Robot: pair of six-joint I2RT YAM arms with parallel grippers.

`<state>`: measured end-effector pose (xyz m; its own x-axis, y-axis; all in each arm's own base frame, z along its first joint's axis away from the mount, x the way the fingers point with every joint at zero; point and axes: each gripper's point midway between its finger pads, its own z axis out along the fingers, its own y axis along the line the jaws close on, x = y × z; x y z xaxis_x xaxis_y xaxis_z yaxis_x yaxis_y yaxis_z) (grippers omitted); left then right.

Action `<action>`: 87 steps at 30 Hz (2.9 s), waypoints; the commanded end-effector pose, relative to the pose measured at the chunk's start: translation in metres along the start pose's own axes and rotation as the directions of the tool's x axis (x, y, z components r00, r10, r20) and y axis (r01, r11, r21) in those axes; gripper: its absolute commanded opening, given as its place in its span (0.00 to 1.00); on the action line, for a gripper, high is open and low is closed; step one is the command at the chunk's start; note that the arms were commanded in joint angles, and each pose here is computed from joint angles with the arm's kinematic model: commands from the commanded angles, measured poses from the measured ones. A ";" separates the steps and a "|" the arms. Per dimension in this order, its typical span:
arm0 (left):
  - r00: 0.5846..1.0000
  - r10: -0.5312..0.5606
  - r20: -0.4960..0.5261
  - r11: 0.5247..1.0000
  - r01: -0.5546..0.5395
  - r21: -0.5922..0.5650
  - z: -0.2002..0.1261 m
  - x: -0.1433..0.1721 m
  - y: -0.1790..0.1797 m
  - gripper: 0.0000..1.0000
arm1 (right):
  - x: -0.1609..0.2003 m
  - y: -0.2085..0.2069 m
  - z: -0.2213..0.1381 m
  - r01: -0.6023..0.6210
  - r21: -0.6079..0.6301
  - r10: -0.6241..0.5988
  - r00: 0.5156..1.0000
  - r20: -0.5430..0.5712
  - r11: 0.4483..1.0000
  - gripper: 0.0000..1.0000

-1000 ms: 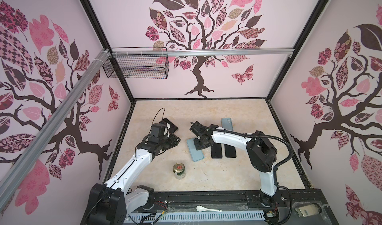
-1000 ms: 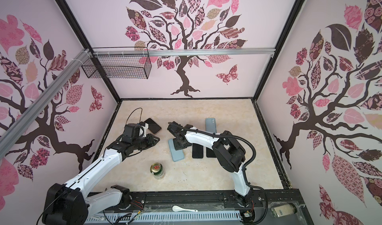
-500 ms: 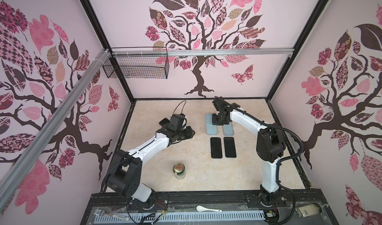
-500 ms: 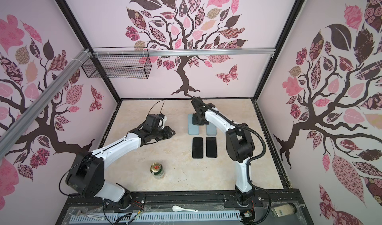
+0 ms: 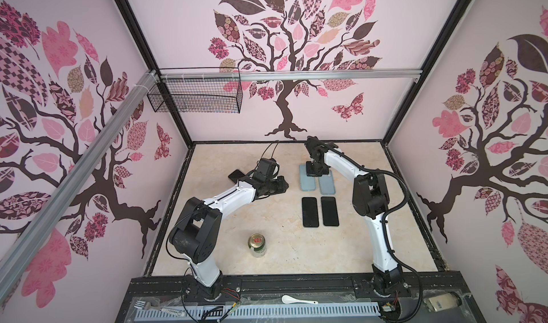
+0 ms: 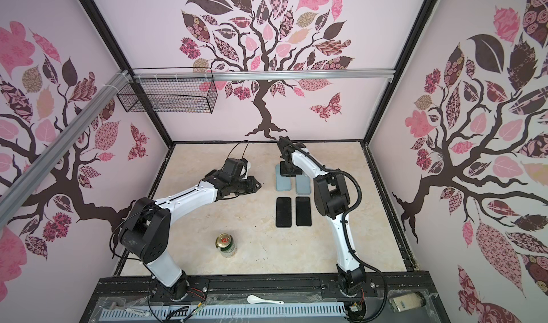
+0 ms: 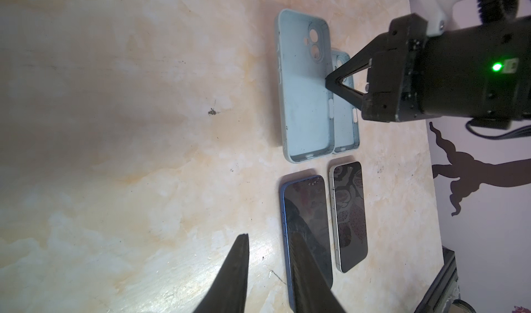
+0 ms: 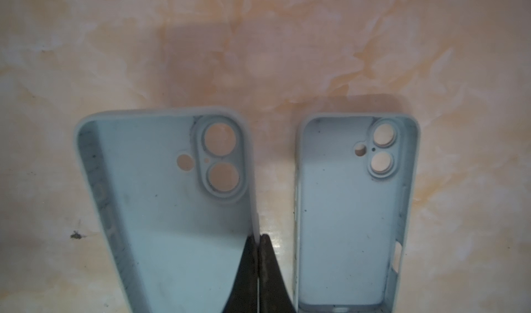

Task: Take the phone out of the phone case
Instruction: Place the phone case at the top-center of the table, then pick up the phone from the top-left of the table.

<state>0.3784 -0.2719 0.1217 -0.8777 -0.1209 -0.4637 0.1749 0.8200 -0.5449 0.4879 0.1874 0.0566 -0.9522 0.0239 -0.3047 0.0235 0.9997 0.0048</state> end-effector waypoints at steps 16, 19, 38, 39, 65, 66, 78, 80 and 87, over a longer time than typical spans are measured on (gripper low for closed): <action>1.000 0.013 0.013 1.000 -0.013 0.001 0.003 -0.008 -0.004 0.29 | 0.017 -0.005 0.030 0.015 0.058 -0.009 0.996 -0.092 0.998 0.00; 1.000 0.015 0.015 1.000 -0.015 0.001 0.002 -0.008 -0.004 0.28 | 0.017 -0.005 0.031 0.014 0.056 -0.008 0.996 -0.094 0.998 0.01; 0.982 0.040 0.185 0.983 -0.006 -0.181 -0.062 -0.023 0.018 0.46 | -0.003 0.008 -0.039 -0.021 -0.072 0.023 1.000 0.020 0.997 0.24; 0.977 0.044 0.208 0.974 0.005 -0.227 -0.070 -0.025 0.027 0.50 | -0.003 0.009 -0.048 -0.023 -0.096 0.026 0.999 0.035 0.995 0.24; 0.897 -0.191 0.398 0.791 0.381 -0.479 -0.190 -0.030 0.189 0.97 | 0.050 0.244 -0.065 0.407 -0.341 -0.310 0.901 0.303 0.847 0.76; 0.896 -0.188 0.402 0.791 0.381 -0.478 -0.193 -0.031 0.189 0.97 | 0.050 0.250 -0.062 0.418 -0.342 -0.318 0.896 0.311 0.842 0.78; 0.875 -0.224 0.428 0.783 0.424 -0.456 -0.217 -0.022 0.201 0.96 | 0.053 0.317 -0.024 0.568 -0.389 -0.414 0.811 0.413 0.725 0.98; 0.877 -0.222 0.426 0.785 0.420 -0.455 -0.217 -0.021 0.200 0.97 | 0.052 0.321 -0.016 0.572 -0.383 -0.414 0.807 0.421 0.725 0.99; 0.880 -0.223 0.420 0.787 0.416 -0.456 -0.216 -0.020 0.200 0.96 | 0.051 0.331 0.004 0.616 -0.362 -0.437 0.770 0.464 0.700 0.99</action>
<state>0.3342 0.0155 0.1651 -0.6292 -0.5331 -0.5656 -0.4467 0.8435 -0.2982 0.4454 0.5085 0.0519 -0.6353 -0.4018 -0.6595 -0.6524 0.7361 0.1801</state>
